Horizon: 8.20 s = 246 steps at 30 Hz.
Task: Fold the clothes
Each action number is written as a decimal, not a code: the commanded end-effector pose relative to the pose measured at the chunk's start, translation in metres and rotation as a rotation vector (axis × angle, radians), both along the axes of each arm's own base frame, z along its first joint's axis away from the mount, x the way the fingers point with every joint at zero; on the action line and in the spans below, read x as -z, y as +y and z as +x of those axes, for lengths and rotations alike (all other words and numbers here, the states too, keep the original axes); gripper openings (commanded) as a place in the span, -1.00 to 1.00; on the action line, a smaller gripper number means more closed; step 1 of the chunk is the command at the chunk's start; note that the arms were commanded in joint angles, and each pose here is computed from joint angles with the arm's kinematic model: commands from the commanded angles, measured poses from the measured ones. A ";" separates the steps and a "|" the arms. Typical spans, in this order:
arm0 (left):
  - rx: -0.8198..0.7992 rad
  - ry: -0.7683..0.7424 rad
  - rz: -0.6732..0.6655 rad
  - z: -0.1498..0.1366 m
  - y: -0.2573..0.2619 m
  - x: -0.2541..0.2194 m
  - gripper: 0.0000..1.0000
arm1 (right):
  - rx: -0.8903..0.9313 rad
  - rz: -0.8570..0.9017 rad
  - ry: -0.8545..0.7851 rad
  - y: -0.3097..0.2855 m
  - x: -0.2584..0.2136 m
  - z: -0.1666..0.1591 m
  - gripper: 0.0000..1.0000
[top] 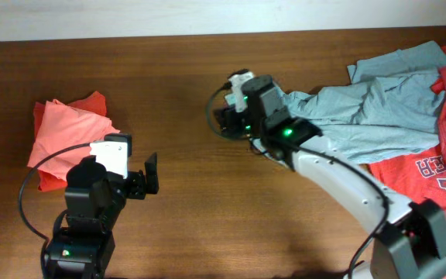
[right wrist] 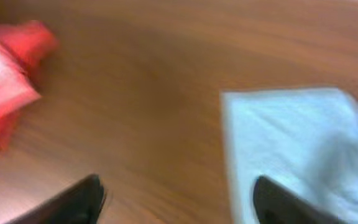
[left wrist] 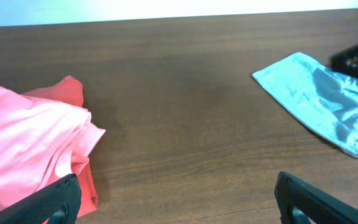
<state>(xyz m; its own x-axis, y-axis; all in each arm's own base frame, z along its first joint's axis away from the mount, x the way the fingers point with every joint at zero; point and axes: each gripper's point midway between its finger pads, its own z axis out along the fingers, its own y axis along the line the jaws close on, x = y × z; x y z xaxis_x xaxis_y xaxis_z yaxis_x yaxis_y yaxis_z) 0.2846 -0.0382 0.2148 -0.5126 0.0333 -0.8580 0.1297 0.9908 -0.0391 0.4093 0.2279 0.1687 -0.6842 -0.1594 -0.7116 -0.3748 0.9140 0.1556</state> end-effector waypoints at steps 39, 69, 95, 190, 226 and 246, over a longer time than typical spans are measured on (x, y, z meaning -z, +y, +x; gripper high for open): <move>0.450 0.536 -0.420 0.056 -0.313 0.202 0.90 | 0.726 -0.124 0.112 -0.289 -0.130 -0.143 0.98; 0.064 0.282 -0.224 0.148 -0.124 0.091 -1.00 | 0.724 -0.125 0.126 -0.288 -0.128 -0.144 0.97; 0.198 0.535 -0.297 0.081 -0.194 0.121 0.98 | 0.721 -0.131 0.156 -0.289 -0.121 -0.141 0.97; -0.601 0.514 -0.150 0.047 0.076 0.070 -1.00 | 0.570 -0.079 0.620 -0.315 0.122 -0.006 0.97; -0.597 0.528 -0.153 0.044 0.074 0.072 -0.73 | 0.513 -0.057 0.750 -0.299 0.170 -0.020 -0.84; -0.535 0.788 -0.208 -0.010 0.048 0.128 -0.14 | 0.517 -0.055 0.747 -0.299 0.170 -0.019 -0.84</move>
<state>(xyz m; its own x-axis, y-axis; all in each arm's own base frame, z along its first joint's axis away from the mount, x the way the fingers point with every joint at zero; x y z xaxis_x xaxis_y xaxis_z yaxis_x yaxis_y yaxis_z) 0.2836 0.0215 0.1071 -0.8276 -0.4875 -0.2782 -0.4923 0.8685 -0.0574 0.3932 -0.0719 0.0044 -0.9573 0.2804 -0.0700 0.2670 0.9507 0.1575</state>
